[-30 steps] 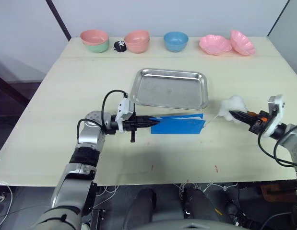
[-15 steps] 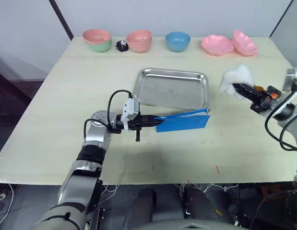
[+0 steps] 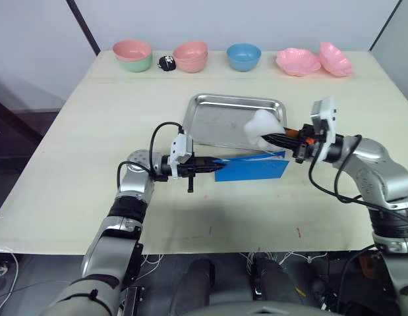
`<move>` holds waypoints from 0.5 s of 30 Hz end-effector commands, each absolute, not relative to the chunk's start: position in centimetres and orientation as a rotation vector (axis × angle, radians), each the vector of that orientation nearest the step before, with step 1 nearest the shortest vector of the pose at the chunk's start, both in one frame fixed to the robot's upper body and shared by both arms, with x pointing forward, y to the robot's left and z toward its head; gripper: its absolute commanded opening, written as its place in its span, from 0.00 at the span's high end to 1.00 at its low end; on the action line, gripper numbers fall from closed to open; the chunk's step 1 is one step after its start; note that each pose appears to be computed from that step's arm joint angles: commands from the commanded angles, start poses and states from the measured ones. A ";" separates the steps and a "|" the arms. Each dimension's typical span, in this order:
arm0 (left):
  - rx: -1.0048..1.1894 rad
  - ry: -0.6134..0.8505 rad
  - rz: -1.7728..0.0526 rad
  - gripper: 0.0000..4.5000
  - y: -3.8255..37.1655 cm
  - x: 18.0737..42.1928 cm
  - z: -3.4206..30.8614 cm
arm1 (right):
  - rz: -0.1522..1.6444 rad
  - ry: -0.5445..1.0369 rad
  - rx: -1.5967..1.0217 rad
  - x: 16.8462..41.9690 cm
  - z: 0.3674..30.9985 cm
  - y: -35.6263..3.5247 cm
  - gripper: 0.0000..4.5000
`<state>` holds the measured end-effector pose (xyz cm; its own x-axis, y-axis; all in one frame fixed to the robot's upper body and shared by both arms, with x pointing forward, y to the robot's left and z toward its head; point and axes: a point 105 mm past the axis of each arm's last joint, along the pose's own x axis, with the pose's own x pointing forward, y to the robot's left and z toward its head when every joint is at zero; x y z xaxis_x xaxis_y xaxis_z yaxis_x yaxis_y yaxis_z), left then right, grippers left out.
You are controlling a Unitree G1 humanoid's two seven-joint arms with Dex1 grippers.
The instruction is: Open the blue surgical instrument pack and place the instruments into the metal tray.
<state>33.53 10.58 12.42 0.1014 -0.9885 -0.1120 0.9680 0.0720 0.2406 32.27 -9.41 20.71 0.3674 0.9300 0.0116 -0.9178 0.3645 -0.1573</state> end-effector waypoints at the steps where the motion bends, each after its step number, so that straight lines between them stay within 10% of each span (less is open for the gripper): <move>1: 0.295 -0.051 -1.487 1.00 10.3 33.3 11.5 | 1.261 -0.221 -0.192 32.0 22.5 -6.9 0.99; 15: 0.302 -0.048 -1.487 1.00 10.1 33.5 11.3 | 1.392 -0.302 -0.220 29.9 22.7 -3.0 0.99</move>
